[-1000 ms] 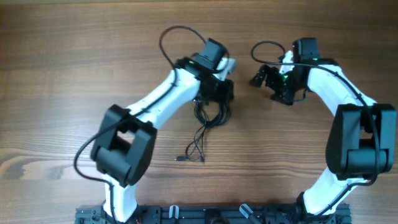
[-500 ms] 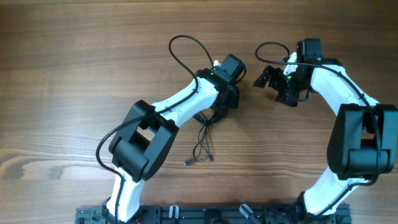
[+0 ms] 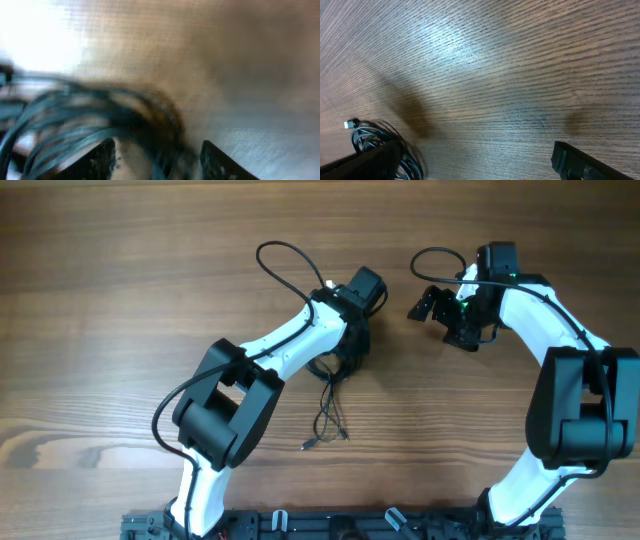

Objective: Untangle cables

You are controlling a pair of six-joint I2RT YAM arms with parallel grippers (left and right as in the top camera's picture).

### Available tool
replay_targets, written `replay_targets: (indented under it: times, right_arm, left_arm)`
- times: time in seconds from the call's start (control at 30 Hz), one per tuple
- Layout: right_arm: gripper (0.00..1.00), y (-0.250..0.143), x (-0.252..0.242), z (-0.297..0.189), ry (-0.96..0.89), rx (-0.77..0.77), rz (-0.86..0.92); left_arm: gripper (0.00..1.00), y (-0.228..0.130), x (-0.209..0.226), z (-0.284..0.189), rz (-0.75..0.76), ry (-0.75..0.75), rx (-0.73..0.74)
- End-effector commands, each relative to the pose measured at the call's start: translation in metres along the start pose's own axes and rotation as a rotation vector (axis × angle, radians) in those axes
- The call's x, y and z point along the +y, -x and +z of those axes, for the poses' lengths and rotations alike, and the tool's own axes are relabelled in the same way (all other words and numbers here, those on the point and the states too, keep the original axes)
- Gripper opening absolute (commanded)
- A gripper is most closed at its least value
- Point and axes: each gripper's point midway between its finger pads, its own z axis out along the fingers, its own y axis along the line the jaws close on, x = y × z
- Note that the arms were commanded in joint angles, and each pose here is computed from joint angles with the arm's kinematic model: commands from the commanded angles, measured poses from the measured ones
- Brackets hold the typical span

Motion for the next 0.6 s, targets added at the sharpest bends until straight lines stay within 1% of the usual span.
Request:
replay_targets:
  times: [0.0, 0.07, 0.13, 0.17, 0.2, 0.23, 0.3, 0.33, 0.47, 0.57]
  right_arm:
    - [1.0, 0.004, -0.002, 0.003, -0.016, -0.005, 0.004]
    - [1.0, 0.003, -0.003, 0.003, -0.018, -0.001, 0.005]
    - [1.0, 0.003, -0.003, 0.003, -0.018, -0.001, 0.005]
    - [1.0, 0.003, -0.003, 0.003, -0.018, -0.001, 0.005]
    - [1.0, 0.003, -0.003, 0.003, -0.018, -0.002, 0.005]
    - [1.0, 0.003, -0.003, 0.003, -0.018, -0.002, 0.005]
    - [1.0, 0.003, -0.003, 0.003, -0.018, -0.002, 0.004]
    - [1.0, 0.003, -0.003, 0.003, -0.018, -0.002, 0.004]
    - [1.0, 0.004, -0.003, 0.003, -0.018, -0.003, 0.004]
    - [1.0, 0.004, -0.003, 0.003, -0.018, -0.002, 0.004]
  left_arm:
    - [0.41, 0.014, -0.003, 0.008, -0.06, -0.014, -0.08]
    - [0.33, 0.018, -0.003, 0.011, -0.063, -0.018, -0.11]
    - [0.26, 0.02, -0.001, 0.011, -0.052, -0.006, -0.122]
    - [0.24, 0.019, -0.002, 0.011, -0.032, -0.006, -0.12]
    - [0.24, 0.018, -0.004, 0.011, 0.0, -0.009, -0.117]
    - [0.23, 0.016, -0.008, 0.011, 0.058, -0.022, -0.112]
    - [0.08, 0.017, -0.016, 0.006, 0.186, -0.057, -0.108]
    - [0.04, 0.02, -0.023, -0.002, 0.224, -0.088, -0.113]
    - [0.04, 0.038, -0.045, -0.05, 0.217, -0.272, -0.143]
    - [0.04, 0.048, -0.049, -0.084, 0.194, -0.414, -0.137]
